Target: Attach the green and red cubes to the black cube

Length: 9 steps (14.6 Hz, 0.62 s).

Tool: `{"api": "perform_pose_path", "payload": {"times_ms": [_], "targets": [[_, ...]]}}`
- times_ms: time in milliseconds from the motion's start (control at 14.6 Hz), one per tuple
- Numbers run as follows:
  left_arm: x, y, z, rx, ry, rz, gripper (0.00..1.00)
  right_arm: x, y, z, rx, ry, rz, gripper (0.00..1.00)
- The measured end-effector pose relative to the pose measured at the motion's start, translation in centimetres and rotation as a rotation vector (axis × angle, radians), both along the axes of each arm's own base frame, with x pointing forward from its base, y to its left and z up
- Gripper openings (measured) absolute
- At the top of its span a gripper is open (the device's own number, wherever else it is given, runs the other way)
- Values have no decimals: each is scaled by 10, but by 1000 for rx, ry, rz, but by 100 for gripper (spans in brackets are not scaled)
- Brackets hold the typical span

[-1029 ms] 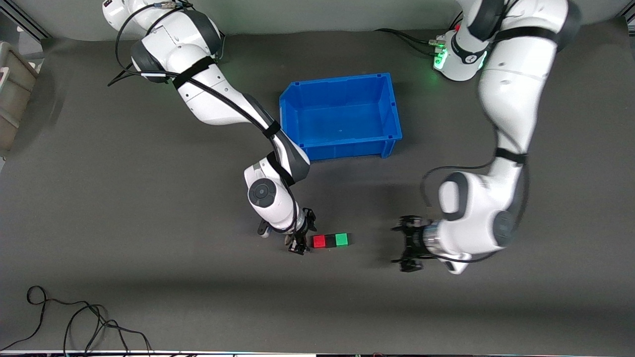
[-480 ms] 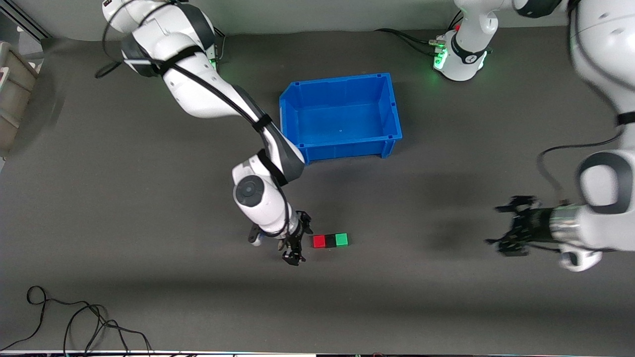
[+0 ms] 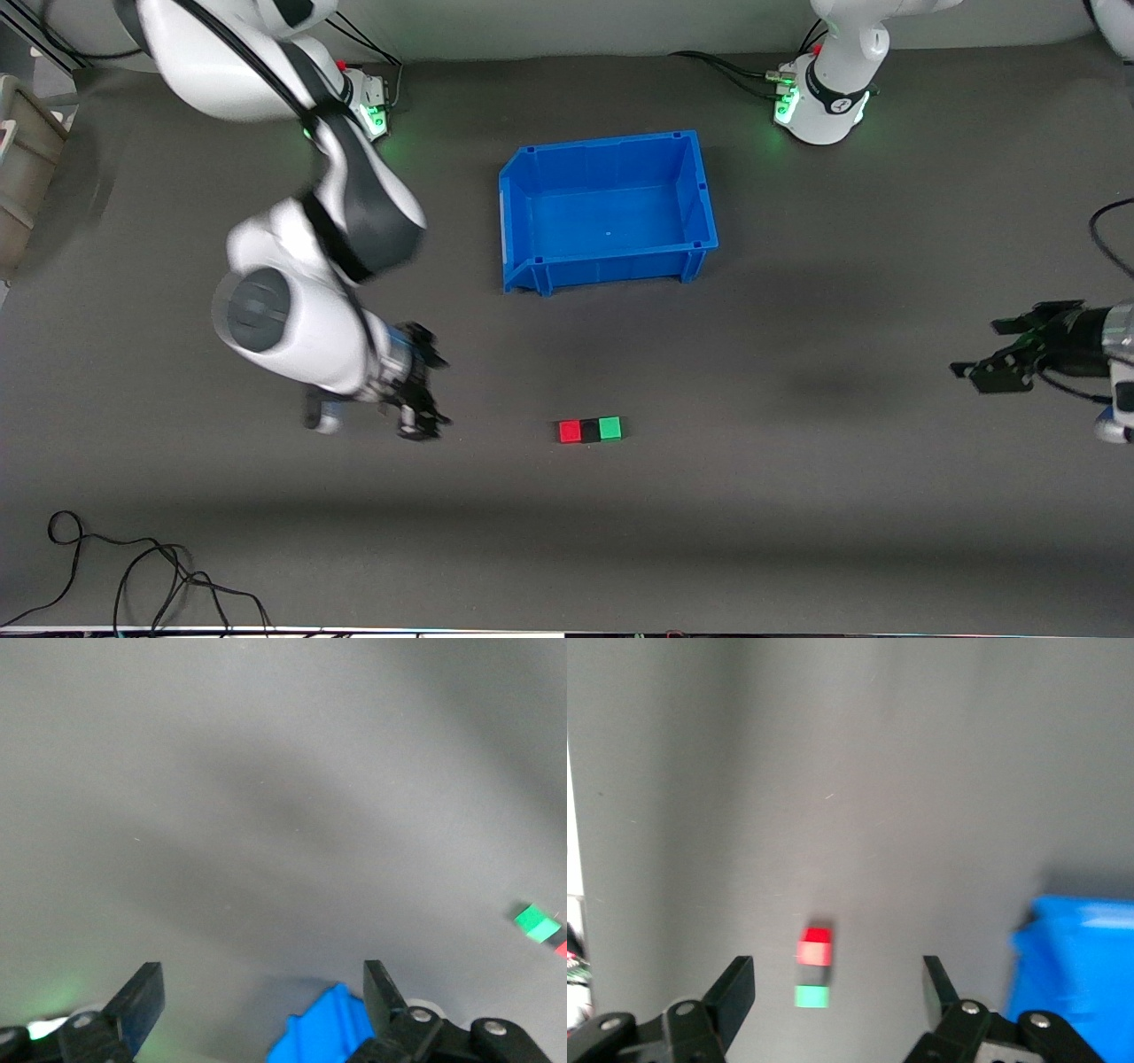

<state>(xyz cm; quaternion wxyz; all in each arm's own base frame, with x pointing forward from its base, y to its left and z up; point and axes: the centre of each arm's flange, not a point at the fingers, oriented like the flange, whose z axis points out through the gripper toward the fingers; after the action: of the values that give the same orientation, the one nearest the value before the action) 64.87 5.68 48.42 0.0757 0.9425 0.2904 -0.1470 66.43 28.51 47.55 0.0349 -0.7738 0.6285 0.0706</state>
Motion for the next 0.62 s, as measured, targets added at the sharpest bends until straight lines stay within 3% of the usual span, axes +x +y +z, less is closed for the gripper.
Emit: {"api": "perform_pose_path", "payload": {"times_ms": [343,617], "targets": [[-21,-44,66,134,-103,-333,100,-41,-95,89,-2,101,403,85],[-35,-78,89,137,-187,-536,100,-63,-201,140,21,112,659,85]]}}
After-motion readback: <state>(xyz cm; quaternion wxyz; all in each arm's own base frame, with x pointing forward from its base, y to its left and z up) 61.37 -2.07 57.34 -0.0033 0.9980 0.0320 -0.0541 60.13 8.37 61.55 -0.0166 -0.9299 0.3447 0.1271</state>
